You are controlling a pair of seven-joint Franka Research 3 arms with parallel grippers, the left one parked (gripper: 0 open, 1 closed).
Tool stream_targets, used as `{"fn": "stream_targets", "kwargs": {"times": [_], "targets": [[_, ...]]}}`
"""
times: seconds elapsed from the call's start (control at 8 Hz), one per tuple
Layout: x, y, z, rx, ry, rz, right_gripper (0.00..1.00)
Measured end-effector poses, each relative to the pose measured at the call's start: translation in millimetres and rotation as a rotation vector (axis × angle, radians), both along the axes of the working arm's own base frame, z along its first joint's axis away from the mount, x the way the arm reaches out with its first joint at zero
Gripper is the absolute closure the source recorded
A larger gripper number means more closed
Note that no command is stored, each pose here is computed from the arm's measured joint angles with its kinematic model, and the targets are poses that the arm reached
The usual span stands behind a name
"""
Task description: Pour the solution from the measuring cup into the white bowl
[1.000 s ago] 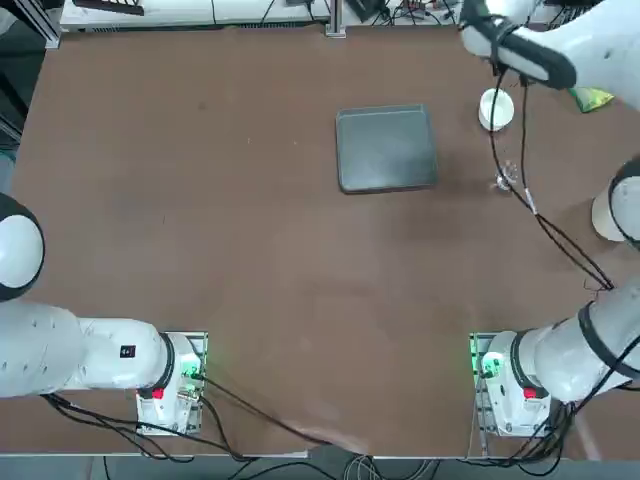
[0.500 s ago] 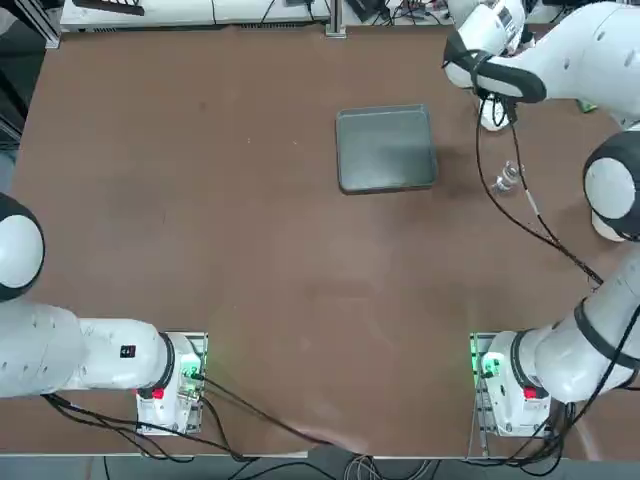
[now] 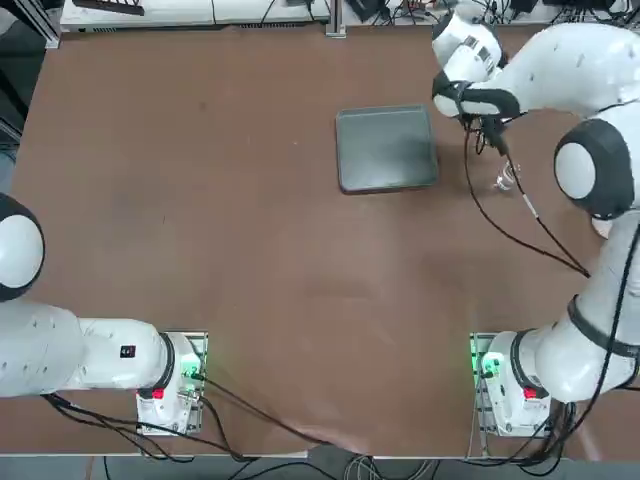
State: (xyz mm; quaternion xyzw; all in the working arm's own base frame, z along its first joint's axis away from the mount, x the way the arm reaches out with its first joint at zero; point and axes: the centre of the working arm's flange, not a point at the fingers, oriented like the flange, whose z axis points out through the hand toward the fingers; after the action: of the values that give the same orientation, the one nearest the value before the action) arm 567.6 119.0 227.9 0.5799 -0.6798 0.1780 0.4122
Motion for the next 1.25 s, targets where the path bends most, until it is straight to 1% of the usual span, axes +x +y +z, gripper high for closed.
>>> {"fn": "stream_targets", "kwargs": {"times": [0.12,0.38,1.0,1.25], "targets": [[-3.4,-3.1,-21.5,-0.049,-0.004,-0.018,0.0],[-7.9,-7.0,-48.6,-0.105,-0.006,-0.028,0.01],[-14.2,-18.8,-72.7,-0.189,-0.009,-0.089,0.01],[-11.8,-22.4,-79.8,-0.21,-0.02,-0.114,0.02]]}}
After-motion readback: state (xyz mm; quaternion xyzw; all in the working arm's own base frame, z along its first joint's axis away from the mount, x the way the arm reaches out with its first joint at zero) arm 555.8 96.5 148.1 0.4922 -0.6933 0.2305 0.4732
